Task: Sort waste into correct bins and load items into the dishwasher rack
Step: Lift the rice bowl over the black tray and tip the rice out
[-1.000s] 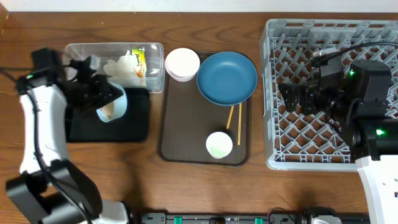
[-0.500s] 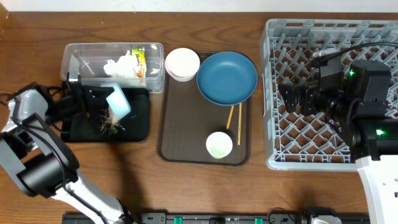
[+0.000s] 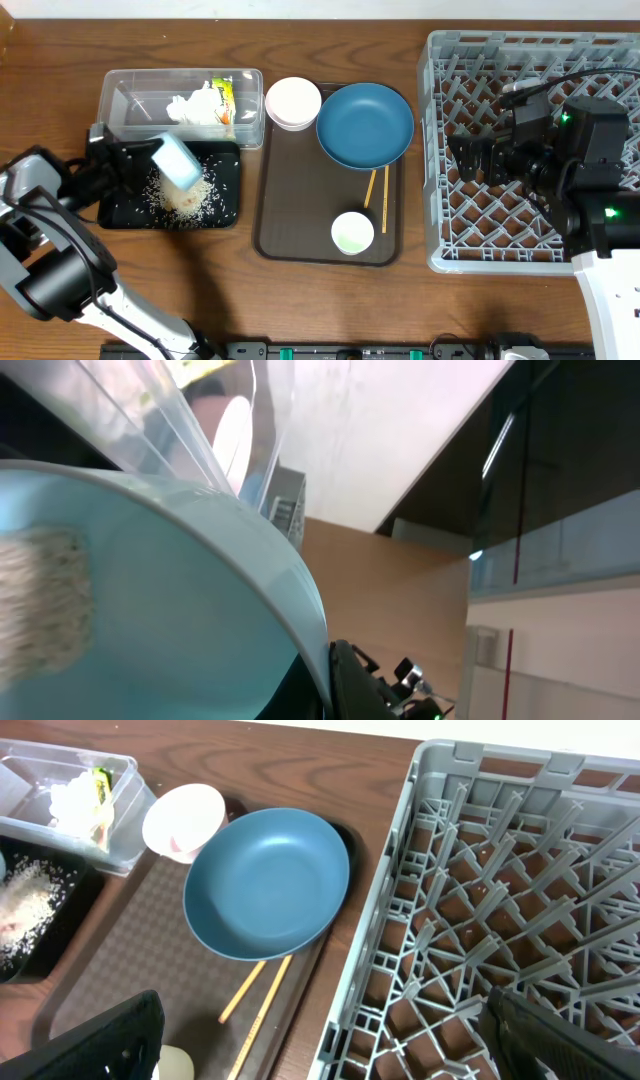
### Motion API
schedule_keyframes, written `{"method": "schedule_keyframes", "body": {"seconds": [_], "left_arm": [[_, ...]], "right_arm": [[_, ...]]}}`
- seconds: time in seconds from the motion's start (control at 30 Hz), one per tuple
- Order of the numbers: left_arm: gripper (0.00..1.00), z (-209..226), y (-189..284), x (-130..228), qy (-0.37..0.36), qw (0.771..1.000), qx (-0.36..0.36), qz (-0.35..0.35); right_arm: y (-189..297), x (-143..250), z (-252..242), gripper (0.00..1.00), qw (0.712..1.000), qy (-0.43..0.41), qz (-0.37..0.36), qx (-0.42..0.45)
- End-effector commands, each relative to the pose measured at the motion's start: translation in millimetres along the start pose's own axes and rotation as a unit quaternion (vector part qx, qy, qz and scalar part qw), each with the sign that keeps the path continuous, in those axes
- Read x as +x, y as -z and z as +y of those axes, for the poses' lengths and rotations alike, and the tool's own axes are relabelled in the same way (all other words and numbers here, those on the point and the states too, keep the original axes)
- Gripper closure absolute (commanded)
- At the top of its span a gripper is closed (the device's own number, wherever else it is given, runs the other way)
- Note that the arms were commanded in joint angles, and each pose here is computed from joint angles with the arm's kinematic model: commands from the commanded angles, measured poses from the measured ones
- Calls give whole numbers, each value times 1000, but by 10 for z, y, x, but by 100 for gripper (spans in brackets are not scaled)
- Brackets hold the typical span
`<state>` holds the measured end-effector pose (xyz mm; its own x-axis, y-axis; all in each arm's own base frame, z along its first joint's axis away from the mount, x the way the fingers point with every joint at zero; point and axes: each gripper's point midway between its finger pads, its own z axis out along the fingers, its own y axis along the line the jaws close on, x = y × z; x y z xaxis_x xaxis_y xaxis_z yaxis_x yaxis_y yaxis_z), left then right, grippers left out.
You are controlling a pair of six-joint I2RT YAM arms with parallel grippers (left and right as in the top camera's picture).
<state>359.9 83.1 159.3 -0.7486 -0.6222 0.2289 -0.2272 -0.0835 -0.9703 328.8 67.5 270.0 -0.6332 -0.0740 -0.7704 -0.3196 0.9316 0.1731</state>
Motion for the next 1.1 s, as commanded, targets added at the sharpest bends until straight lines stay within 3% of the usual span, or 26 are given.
{"method": "schedule_keyframes", "body": {"seconds": [0.0,0.33,0.43,0.53,0.73,0.8,0.9,1.07], "left_arm": [[94,-73,71,-25,-5,1000,19,-13],[94,-76,76,-7,8,1000,19,-13],[94,-58,104,-98,-30,999,17,-20],[94,-69,128,-91,31,999,20,-22],[94,-105,129,-38,41,999,21,-20],[94,-98,137,-94,8,999,20,-24],[94,-110,133,-68,47,998,21,-22],[94,-155,133,-16,54,998,21,-21]], "right_arm": [[38,-71,12,1,1000,-4,-9,-2],[38,-71,11,1,1000,-4,-9,-2],[38,-75,11,1,1000,-4,-10,-2],[39,-89,11,1,1000,-3,-12,-2],[39,-87,11,1,1000,-3,-12,-2],[39,-86,11,1,1000,-3,-12,-2],[39,-99,10,1,1000,-2,-14,-2],[39,-86,11,1,1000,-3,-12,-2]]}}
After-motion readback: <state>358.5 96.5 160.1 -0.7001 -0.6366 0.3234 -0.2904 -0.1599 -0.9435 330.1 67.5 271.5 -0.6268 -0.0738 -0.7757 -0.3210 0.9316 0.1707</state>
